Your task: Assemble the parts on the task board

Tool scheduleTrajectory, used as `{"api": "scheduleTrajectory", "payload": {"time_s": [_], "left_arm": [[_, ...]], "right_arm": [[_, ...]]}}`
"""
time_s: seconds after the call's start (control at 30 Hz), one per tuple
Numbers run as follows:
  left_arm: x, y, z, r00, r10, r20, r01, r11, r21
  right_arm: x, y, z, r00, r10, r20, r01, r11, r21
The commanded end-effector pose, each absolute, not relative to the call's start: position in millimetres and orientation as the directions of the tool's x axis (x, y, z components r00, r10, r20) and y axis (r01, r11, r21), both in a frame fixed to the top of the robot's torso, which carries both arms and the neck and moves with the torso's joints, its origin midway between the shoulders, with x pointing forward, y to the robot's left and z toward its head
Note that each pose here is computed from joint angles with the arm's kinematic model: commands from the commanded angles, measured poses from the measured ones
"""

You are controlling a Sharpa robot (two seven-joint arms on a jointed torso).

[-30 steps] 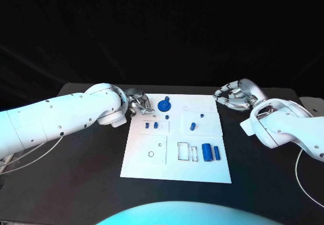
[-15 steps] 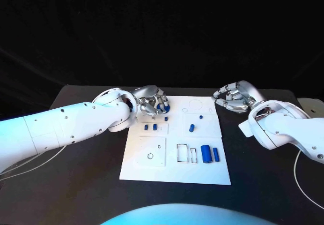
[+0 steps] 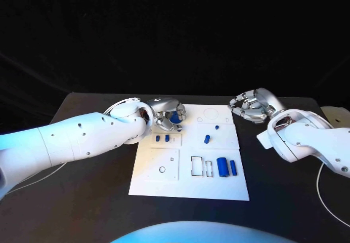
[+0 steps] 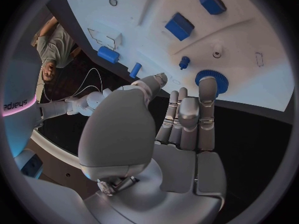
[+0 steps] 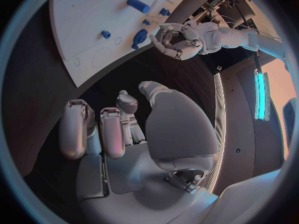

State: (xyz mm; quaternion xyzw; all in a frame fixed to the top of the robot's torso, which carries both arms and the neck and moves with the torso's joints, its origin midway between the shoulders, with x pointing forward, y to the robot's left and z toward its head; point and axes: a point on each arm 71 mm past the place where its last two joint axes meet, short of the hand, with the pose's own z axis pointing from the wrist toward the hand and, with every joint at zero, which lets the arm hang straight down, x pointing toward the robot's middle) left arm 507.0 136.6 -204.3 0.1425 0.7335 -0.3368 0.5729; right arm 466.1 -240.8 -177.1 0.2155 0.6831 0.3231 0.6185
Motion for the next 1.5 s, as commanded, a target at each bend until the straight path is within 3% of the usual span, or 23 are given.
{"api": "scheduleTrajectory", "payload": {"time_s": [0.03, 0.47, 1.5], "left_arm": [[505.7, 133.2, -209.8, -0.315, -0.062, -0.947, 0.627, 0.735, -0.257], [511.6, 128.0, -215.9, -0.329, 0.000, -0.944, 0.614, 0.759, -0.215], [518.3, 121.3, -224.2, -0.353, 0.029, -0.935, 0.589, 0.784, -0.198]], "right_arm": [[465.8, -239.3, -177.1, -0.147, 0.693, -0.706, -0.120, 0.696, 0.708], [465.8, -238.8, -176.8, -0.143, 0.696, -0.704, -0.124, 0.693, 0.710], [464.2, -235.3, -176.9, -0.156, 0.697, -0.700, -0.128, 0.688, 0.714]]}}
